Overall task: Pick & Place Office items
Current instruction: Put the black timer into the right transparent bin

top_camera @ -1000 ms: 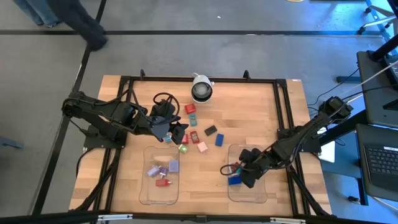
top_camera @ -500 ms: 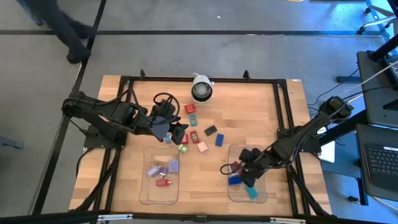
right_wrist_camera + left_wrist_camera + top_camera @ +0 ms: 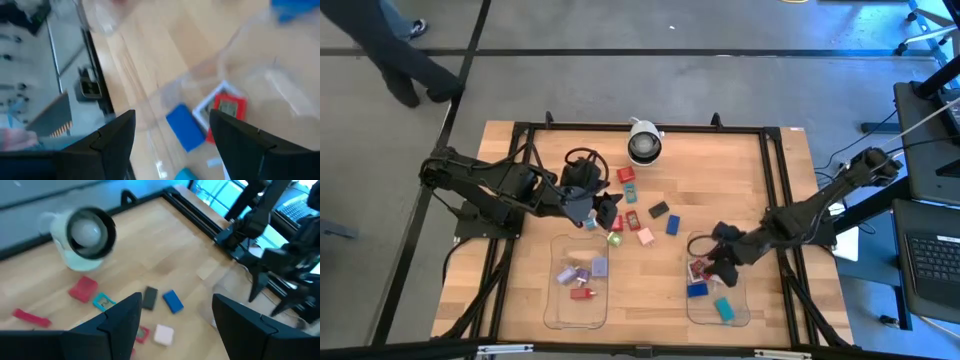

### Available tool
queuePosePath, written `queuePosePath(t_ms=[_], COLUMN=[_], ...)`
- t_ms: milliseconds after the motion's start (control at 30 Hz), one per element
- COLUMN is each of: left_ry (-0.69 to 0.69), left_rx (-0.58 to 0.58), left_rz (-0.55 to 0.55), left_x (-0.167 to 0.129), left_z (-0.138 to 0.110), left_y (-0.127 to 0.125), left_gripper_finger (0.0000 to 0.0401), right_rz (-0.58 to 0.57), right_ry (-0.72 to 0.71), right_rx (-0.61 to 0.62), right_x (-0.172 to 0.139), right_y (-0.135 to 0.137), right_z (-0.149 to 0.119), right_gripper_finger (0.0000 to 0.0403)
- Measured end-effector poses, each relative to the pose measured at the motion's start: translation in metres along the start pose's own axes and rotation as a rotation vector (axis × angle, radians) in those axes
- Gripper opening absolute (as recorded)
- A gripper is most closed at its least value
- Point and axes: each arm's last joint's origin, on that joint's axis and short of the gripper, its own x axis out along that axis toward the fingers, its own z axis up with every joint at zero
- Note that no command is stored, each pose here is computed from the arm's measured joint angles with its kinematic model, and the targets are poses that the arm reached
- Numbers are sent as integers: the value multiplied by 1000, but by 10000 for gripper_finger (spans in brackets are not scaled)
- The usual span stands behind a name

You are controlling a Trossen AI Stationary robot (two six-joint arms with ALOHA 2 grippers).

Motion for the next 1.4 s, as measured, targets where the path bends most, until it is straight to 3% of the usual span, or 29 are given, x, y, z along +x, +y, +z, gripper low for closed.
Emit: queuePosePath(t_ms=[367, 900, 1067, 1400], left_ry=[-59, 300, 315, 216], left_rx=[131, 323, 317, 324], left_rz=[67, 109, 120, 122], left_x=[6, 94, 95, 61], left_z=[2, -18, -11, 8], left_y=[1, -1, 7, 20], left_gripper_finger=[239, 240, 240, 239], right_rz=[37, -32, -66, -88], right_ry=[-176, -269, -305, -296], right_rx=[6, 16, 49, 69], right_x=[-29, -34, -36, -28], right_y=[-9, -31, -43, -66], right_z=[26, 58, 72, 99], right_gripper_finger=[258, 259, 259, 259])
